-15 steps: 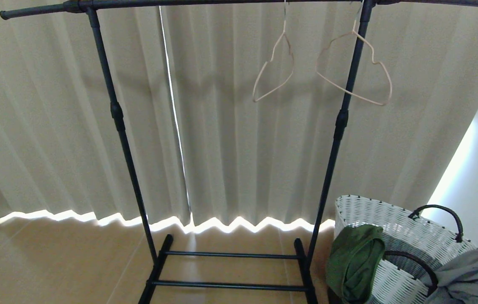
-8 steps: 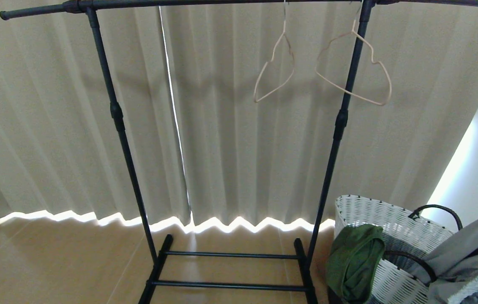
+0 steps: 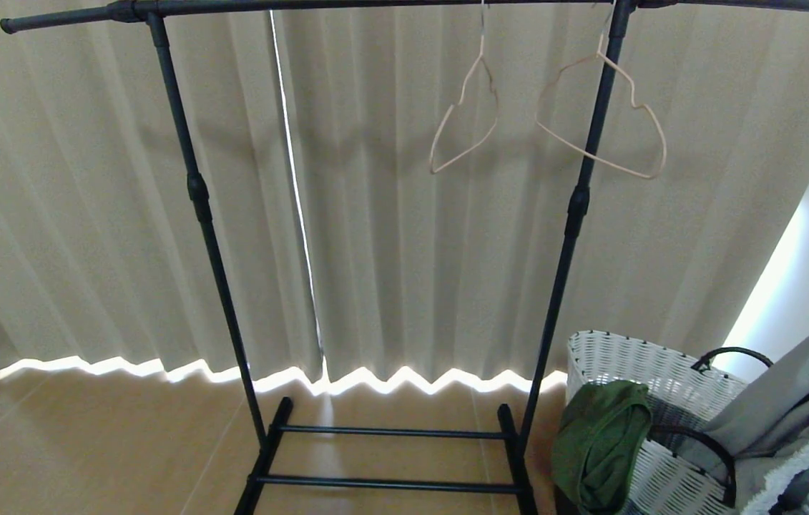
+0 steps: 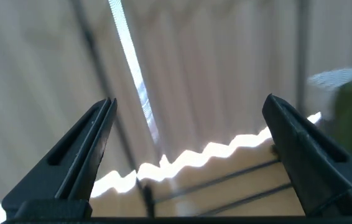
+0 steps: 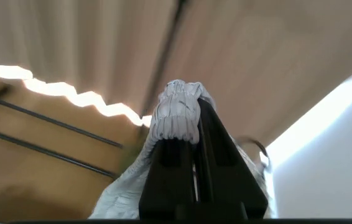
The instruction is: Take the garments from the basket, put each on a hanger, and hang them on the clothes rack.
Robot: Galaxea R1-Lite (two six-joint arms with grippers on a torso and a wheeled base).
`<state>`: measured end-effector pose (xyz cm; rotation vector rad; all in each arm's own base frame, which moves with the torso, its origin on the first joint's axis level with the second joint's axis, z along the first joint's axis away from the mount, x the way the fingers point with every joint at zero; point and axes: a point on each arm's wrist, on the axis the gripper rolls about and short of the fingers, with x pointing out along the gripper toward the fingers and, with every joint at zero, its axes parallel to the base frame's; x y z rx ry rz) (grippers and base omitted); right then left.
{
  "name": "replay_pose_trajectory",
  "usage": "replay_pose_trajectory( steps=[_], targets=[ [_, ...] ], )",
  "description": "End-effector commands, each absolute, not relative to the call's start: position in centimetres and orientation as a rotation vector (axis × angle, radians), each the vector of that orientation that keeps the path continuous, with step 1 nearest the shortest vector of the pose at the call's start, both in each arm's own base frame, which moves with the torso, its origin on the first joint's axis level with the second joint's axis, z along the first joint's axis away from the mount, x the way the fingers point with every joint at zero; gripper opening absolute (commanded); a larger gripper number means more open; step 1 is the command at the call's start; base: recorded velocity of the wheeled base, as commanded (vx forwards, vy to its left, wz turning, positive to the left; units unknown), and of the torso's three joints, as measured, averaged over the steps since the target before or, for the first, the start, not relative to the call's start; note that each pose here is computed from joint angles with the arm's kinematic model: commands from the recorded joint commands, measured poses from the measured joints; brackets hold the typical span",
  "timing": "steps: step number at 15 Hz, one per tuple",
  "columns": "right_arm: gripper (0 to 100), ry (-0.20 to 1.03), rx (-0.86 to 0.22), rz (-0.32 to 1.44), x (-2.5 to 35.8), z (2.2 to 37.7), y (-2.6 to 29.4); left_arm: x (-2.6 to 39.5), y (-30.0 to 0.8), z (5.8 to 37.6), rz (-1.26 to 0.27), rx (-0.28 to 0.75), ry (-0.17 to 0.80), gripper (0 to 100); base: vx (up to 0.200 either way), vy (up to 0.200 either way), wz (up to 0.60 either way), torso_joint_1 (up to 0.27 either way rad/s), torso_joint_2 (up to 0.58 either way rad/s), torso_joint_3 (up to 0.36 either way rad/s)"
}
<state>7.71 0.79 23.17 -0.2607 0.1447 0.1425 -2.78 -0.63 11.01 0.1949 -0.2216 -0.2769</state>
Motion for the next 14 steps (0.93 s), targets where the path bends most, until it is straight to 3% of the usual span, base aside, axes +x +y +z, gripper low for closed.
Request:
replay_pose_trajectory(
  steps=[1,6,9,14],
  targets=[
    [0,0.133,-0.224,0.247,8.6,25.1,1.8,-2.0,-0.9,15.5,-0.388,0.202,-0.208,100,0.000,0.000,0.00,0.000,0.00,0.000],
    [0,0.079,-0.189,0.381,10.7,28.6,3.9,4.0,-1.2,21.1,-0.494,0.157,-0.050,100,0.000,0.000,0.00,0.000,0.00,0.000],
    [0,0.076,-0.193,0.444,11.6,29.3,5.1,7.8,-3.3,22.5,-0.707,0.111,-0.026,100,0.000,0.000,0.00,0.000,0.00,0.000],
    [0,0.110,-0.123,0.496,12.9,29.6,6.5,12.3,-12.0,23.2,-0.860,0.000,0.040,100,0.000,0.000,0.00,0.000,0.00,0.000]
  ],
)
